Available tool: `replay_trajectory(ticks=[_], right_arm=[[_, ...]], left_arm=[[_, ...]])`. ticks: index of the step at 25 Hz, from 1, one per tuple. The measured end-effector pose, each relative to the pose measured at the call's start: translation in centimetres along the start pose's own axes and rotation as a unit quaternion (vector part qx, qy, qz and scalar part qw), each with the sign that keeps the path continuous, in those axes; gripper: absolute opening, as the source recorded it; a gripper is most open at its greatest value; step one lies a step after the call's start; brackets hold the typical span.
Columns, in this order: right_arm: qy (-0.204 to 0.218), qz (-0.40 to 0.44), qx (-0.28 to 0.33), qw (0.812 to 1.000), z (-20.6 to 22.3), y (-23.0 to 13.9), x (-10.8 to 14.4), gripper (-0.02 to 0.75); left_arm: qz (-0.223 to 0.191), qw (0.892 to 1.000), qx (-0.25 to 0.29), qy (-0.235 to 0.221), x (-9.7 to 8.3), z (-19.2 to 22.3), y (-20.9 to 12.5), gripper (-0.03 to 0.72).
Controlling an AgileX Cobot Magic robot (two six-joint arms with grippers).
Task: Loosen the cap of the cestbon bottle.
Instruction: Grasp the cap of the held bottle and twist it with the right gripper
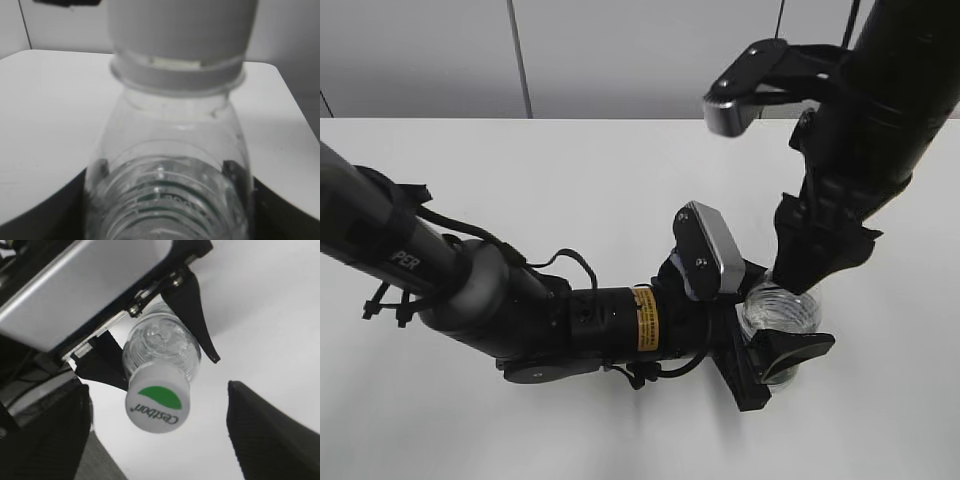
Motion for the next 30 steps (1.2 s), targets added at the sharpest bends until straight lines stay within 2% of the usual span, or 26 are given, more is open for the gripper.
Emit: replay_trajectory(ticks=[3,6,8,13,21,30], right_arm=[[-0.007,0.149,-0.019,0.989,-1.5,0.8,-0.2,0.632],[-0.011,0.295,-0.06,0.954,-3.7,2.5,-0.8,0.571],[-0.008,0.343,-0.08,0.936,-4.8,3.3,-1.0,0.521],[-0.002,0.387,-0.076,0.919,-4.5,3.1,-0.9,0.457],[0.001,0.425,-0.005,0.905,-0.6,0.9,-0.3,0.452],[0.0,0.431,0.006,0.902,0.0,0.7,-0.3,0.449]], left_arm=[[0.0,1.0,0.0,0.0,0.0,0.0,0.0,0.517],[0.0,1.0,0.0,0.0,0.0,0.0,0.0,0.517],[0.0,1.0,0.0,0.0,0.0,0.0,0.0,0.517],[0.0,1.0,0.0,0.0,0.0,0.0,0.0,0.517],[0.0,1.0,0.0,0.0,0.0,0.0,0.0,0.517],[0.0,1.0,0.0,-0.001,0.0,0.0,0.0,0.517]])
Point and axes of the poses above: a point on each arm's last joint axis where the gripper is mounted, z pointing out along that axis toward the gripper, x along the wrist's bending axis when the last joint is at zero, y = z × x, the point moved 9 cm from there along z, pointing out along that axis toward the gripper, and after that the axes turned 9 degrees about z, right-handed, at the moved point
